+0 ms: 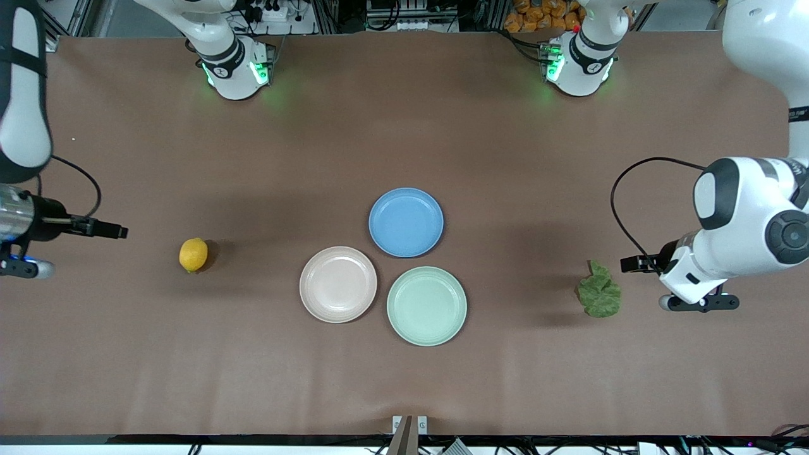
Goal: Place lemon and lettuce in plates
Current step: 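Lower the right gripper onto the lemon while the left gripper descends to lettuce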
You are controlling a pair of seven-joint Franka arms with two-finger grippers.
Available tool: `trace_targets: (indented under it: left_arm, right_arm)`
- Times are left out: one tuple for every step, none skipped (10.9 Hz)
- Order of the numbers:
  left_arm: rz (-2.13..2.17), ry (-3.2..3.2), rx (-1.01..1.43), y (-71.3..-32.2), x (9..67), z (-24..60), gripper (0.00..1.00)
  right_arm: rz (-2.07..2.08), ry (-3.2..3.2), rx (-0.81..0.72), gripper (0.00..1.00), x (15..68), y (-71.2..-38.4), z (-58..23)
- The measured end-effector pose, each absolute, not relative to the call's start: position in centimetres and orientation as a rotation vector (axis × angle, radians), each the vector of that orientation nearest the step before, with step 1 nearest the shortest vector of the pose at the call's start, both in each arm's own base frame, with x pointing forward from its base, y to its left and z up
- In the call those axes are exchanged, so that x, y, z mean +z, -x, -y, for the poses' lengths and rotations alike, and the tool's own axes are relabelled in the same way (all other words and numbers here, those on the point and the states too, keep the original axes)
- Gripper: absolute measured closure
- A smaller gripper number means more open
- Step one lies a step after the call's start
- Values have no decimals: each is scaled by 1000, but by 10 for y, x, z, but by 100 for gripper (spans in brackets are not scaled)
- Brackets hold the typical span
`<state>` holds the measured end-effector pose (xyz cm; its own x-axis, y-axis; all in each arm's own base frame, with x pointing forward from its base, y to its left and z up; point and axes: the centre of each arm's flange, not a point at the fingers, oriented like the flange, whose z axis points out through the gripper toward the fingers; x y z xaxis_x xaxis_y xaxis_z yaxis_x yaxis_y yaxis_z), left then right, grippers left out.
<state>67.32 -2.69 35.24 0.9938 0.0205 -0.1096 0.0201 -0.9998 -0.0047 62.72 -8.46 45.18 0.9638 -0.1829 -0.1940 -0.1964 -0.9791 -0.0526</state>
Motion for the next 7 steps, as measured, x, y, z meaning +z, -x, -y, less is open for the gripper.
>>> trace_targets:
  left_arm:
    - [37, 3135, 178, -675, 341, 27, 0]
    - [38, 3139, 176, -678, 329, 27, 0]
    - [38, 3144, 169, -680, 317, 27, 0]
    - [38, 3147, 165, -683, 304, 27, 0]
    - [34, 3146, 174, -684, 288, 27, 0]
    - [27, 3142, 182, -685, 270, 27, 0]
    - [24, 3143, 189, -686, 253, 27, 0]
  right_arm:
    - [-295, 3045, 274, 0, 432, -627, 83]
    - [-293, 3048, 264, 0, 413, -625, 80]
    - [-292, 3050, 256, 0, 398, -624, 78]
    - [-294, 3053, 242, 0, 381, -622, 77]
    - [-297, 3058, 216, 0, 362, -618, 76]
    - [-301, 3063, 189, 0, 342, -614, 75]
    - [-303, 3067, 172, 0, 323, -609, 74]
